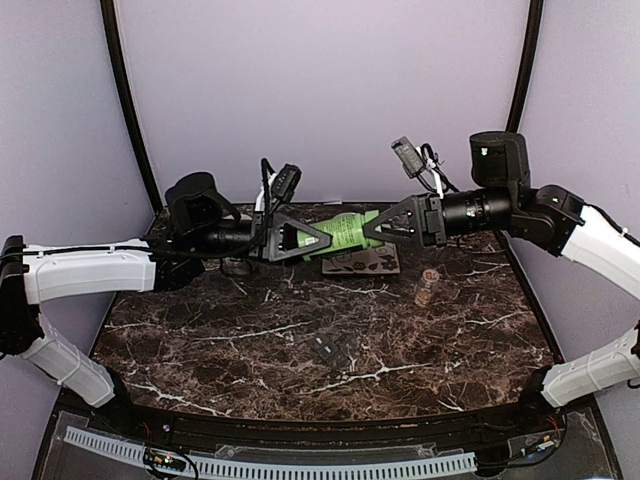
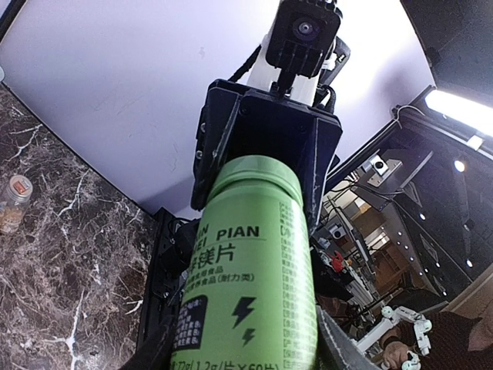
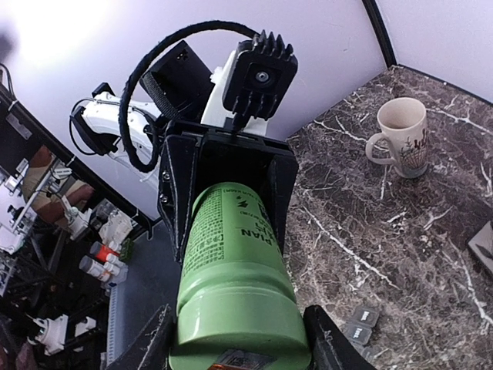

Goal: Sort the pills into containers
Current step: Unscrew the lid of the pill bottle.

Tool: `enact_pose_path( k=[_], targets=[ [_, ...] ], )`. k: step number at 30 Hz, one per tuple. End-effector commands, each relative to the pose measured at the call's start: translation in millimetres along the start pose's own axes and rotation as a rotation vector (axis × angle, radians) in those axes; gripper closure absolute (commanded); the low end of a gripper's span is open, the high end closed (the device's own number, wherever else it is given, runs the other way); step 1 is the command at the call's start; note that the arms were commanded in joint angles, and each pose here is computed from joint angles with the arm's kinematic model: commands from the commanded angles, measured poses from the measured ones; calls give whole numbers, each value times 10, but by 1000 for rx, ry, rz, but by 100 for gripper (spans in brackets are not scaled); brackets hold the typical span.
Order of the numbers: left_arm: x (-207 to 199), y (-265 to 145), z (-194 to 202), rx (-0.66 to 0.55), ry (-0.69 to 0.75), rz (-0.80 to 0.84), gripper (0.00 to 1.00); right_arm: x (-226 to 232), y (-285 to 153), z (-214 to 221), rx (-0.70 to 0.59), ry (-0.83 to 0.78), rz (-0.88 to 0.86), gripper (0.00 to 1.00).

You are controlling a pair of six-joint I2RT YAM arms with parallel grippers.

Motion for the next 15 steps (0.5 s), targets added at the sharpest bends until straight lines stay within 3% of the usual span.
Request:
enact_pose_path(
  k=[1,15],
  targets=[
    [-250,-116,-52,-21,43,45,100,109,-160,-140,-69,-172,48,58],
    [-156,-61,-53,-10,42,44,100,159,-220,-176,-74,-210,59,56]
  ],
)
Point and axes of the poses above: each gripper's point midway between its finger pads, its own y axis out along the fingers, its own x axis along the line the jaws close on, z = x × y, the point moved 7 cm from there along -y, back along the fingers, and after that the axes turned 2 degrees about -y, right-handed, at the moved point
